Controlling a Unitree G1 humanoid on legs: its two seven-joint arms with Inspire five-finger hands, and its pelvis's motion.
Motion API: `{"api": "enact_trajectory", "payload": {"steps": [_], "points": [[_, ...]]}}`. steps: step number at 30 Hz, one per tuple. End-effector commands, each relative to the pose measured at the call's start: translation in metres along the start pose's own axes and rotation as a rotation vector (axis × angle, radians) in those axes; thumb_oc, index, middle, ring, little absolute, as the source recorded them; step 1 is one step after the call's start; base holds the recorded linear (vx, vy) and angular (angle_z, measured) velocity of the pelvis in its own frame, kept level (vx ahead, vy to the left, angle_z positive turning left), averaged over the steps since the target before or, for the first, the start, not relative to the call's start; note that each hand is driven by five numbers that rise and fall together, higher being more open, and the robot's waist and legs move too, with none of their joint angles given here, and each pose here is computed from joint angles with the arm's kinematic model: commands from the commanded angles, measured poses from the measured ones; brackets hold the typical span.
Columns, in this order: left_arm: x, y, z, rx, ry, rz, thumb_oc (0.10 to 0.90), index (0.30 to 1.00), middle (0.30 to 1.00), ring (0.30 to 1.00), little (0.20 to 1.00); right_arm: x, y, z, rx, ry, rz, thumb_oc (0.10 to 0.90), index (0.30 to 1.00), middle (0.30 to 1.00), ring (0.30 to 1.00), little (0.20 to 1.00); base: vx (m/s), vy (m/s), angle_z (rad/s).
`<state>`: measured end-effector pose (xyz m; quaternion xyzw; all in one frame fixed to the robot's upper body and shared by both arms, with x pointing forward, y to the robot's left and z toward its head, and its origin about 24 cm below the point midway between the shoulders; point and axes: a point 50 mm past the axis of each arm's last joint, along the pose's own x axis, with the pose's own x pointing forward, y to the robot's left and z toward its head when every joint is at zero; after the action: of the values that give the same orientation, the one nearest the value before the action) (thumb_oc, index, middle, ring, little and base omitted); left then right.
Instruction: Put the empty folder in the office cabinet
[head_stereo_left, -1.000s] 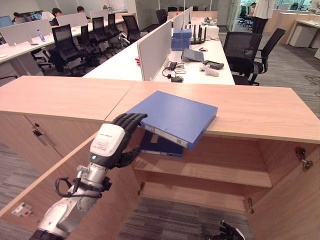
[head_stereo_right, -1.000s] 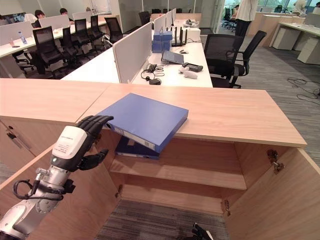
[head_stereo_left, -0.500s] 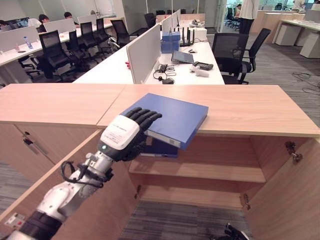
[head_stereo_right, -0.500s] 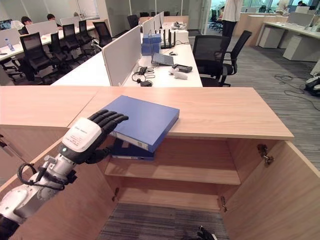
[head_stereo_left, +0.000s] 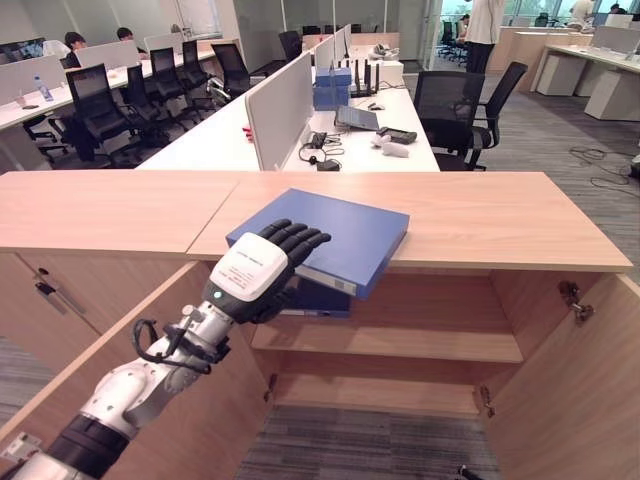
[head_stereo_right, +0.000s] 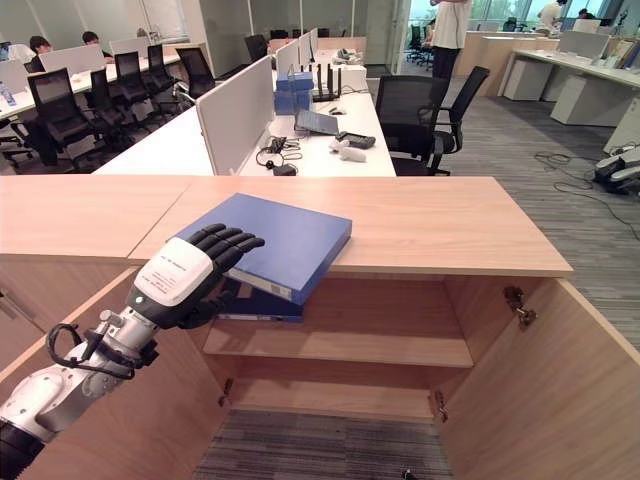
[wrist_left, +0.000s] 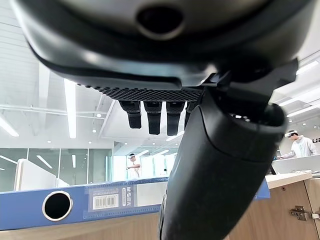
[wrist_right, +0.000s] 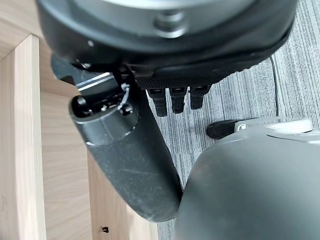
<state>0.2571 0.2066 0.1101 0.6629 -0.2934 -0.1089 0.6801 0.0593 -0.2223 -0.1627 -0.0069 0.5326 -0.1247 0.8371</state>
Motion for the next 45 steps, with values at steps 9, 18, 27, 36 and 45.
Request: {"api": "enact_trajectory", "payload": {"steps": [9,18,27,36,45], "points": [[0.057,0.047,-0.018,0.17,-0.045,0.178,0.8,0.9,0.9,0.9,0.9,0.007,0.007,0.036,0.021,-0.122,0.024,0.8,0.9,0.9,0.9,0.9,0.01,0.002,-0.04],[0.076,0.046,-0.026,0.301,-0.051,0.147,0.8,0.9,0.9,0.9,0.9,0.007,0.001,0.035,0.047,-0.116,0.006,0.8,0.9,0.9,0.9,0.9,0.01,0.001,-0.05],[0.081,0.044,-0.034,0.327,-0.013,0.133,0.8,0.9,0.9,0.9,0.9,0.007,0.002,0.032,0.075,-0.103,0.015,0.8,0.9,0.9,0.9,0.9,0.01,0.002,0.0],[0.081,0.038,-0.036,0.322,0.014,0.116,0.8,0.9,0.9,0.9,0.9,0.008,0.002,0.036,0.082,-0.114,0.021,0.8,0.9,0.9,0.9,0.9,0.02,0.004,-0.02],[0.08,0.031,-0.03,0.195,0.057,0.161,0.4,0.3,0.3,0.3,0.3,0.007,0.005,0.035,0.084,-0.11,0.023,0.8,0.9,0.9,0.9,0.9,0.01,0.003,-0.02]]}}
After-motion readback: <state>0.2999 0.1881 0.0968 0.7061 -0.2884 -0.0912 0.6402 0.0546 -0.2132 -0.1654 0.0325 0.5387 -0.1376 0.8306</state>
